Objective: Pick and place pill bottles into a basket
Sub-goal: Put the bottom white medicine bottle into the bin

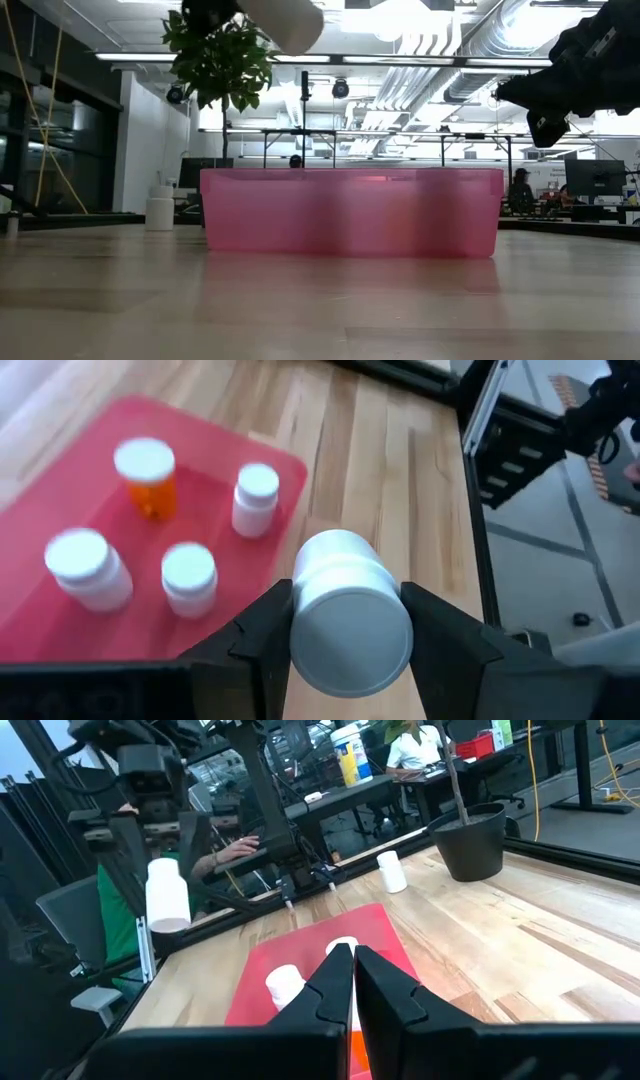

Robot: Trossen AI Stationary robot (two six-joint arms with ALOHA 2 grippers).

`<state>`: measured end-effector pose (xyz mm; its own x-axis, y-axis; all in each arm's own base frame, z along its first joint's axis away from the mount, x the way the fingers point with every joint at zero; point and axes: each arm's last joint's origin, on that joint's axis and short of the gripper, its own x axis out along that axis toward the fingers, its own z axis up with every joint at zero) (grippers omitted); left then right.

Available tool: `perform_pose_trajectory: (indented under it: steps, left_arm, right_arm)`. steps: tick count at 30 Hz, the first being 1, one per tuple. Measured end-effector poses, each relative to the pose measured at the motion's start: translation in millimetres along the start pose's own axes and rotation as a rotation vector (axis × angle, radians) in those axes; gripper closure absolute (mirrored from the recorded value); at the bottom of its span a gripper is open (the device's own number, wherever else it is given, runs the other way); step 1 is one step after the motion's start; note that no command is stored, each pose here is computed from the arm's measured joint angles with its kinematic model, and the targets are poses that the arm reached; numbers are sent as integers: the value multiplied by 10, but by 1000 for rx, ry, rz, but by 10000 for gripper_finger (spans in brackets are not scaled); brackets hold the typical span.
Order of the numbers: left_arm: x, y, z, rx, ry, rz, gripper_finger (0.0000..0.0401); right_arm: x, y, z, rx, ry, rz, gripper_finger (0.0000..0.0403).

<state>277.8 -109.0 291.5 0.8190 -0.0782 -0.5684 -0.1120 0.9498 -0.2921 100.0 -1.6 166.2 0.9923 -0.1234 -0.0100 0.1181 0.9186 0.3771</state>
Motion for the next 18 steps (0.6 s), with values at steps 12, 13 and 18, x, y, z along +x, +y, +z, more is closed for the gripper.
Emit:
perform_pose_trajectory:
  steps: [12,13,18]
  left_arm:
    - [39,128,288,-35,-144,-127,206]
    - [38,137,325,-28,-161,-160,206]
    - [17,191,503,14,-258,-305,206]
  right_arm:
    - [0,1,1,-3,0,0,396]
    - [0,1,1,-3,0,0,396]
    - [0,0,1,-3,0,0,396]
